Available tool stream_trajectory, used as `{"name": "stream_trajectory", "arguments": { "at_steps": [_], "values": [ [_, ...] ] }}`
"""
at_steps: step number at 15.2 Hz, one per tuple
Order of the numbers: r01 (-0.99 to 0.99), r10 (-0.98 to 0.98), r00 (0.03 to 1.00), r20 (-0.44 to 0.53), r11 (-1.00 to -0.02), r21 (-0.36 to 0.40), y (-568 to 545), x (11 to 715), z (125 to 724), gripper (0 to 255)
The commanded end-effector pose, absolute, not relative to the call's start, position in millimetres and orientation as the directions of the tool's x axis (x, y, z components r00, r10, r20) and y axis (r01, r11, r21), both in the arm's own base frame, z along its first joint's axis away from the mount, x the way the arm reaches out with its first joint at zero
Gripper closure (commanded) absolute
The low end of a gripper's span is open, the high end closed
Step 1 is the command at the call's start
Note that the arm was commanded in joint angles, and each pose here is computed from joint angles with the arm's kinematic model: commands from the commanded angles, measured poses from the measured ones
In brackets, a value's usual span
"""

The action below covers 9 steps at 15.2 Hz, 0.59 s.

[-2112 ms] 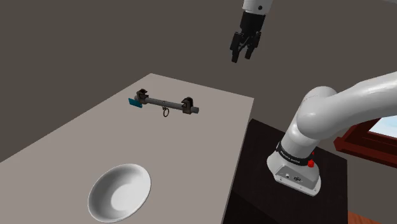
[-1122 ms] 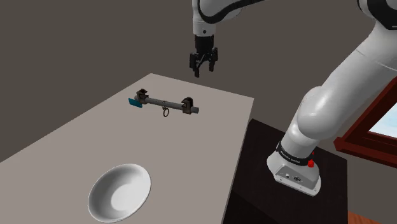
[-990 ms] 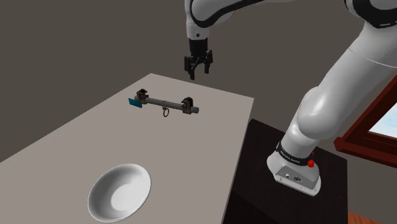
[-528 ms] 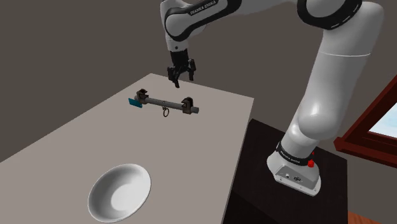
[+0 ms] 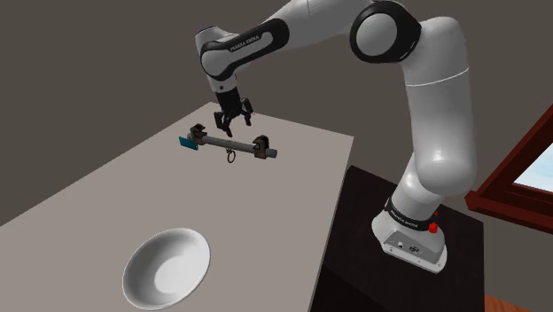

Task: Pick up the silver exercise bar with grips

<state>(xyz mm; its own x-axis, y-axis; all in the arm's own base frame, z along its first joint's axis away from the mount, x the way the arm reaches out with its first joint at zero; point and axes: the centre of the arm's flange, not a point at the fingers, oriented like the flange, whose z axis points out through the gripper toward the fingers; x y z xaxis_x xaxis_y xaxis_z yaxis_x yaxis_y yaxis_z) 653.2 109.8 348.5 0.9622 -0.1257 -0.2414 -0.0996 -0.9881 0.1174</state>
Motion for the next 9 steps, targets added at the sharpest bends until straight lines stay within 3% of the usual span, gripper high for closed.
{"name": "stream_trajectory", "arguments": {
  "at_steps": [1, 9],
  "values": [
    [-0.093, -0.124, 0.957, -0.262, -0.987, 0.129, 119, 676, 327, 0],
    [-0.081, -0.122, 0.948, -0.296, -0.986, 0.148, 133, 710, 269, 0]
  ]
}}
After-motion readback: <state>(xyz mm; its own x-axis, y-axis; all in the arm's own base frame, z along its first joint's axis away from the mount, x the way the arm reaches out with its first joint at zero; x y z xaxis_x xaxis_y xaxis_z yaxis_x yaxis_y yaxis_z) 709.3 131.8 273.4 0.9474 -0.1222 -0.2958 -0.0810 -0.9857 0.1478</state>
